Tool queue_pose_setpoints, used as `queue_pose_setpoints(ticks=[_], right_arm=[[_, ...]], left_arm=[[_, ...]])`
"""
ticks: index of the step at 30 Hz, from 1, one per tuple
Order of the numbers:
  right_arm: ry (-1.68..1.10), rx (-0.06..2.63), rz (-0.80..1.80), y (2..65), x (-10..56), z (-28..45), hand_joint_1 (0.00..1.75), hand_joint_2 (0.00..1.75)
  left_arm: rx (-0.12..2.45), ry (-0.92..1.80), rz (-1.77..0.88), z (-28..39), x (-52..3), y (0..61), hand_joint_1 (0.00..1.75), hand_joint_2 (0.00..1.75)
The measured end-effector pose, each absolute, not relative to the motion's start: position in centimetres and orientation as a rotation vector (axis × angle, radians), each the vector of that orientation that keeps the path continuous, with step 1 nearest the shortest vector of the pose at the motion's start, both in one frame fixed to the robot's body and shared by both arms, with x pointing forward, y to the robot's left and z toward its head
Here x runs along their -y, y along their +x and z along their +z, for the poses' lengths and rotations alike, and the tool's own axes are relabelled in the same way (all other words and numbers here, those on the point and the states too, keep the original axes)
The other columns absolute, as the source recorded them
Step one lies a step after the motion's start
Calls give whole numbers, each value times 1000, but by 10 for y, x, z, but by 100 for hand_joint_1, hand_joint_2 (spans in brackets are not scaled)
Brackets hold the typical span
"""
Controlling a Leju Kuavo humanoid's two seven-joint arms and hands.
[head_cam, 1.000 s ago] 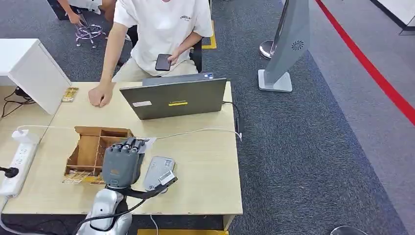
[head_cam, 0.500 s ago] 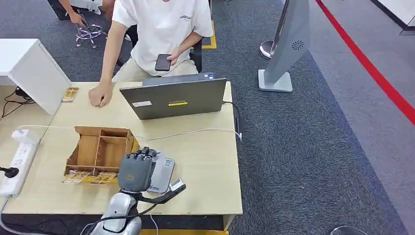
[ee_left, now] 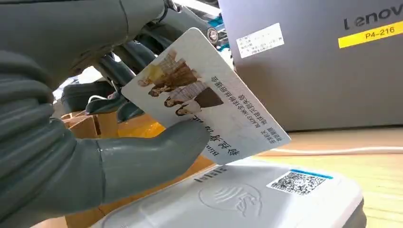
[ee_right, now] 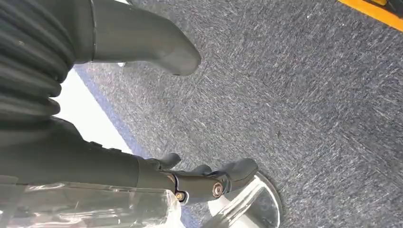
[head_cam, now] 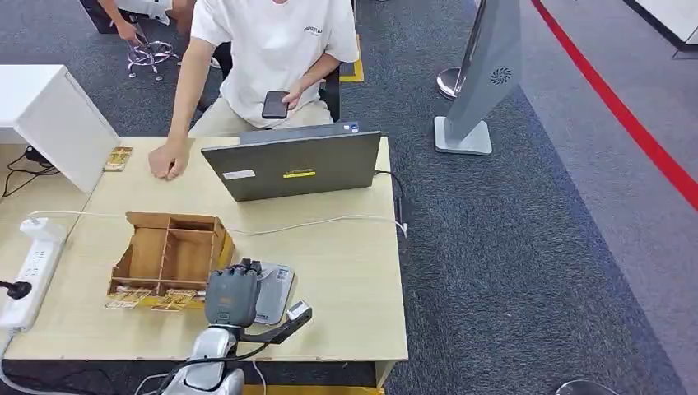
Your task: Pass the card to the sensor for recognition and then transmit it.
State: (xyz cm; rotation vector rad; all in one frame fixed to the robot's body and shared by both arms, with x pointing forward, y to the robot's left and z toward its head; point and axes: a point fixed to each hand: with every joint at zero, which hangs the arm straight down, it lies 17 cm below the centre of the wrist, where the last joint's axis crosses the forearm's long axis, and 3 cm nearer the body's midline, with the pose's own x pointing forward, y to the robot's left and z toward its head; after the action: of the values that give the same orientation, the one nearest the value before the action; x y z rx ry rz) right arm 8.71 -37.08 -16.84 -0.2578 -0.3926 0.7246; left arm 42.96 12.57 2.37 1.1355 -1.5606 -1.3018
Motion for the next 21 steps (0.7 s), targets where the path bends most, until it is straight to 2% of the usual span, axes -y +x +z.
queue_pose_setpoints(ticks=[9, 14, 21], right_arm=[[-262, 404, 722, 89, 370, -168, 0, 175], [-261, 403, 723, 88, 369, -168, 0, 175], [-272, 415, 741, 96, 369, -166, 0, 175]], left_arm=[[1625, 1196, -1258, 53, -131, 441, 175, 175], [1728, 1369, -1115, 129, -156, 463, 175, 175], [1897, 1638, -949, 269, -181, 493, 175, 175]])
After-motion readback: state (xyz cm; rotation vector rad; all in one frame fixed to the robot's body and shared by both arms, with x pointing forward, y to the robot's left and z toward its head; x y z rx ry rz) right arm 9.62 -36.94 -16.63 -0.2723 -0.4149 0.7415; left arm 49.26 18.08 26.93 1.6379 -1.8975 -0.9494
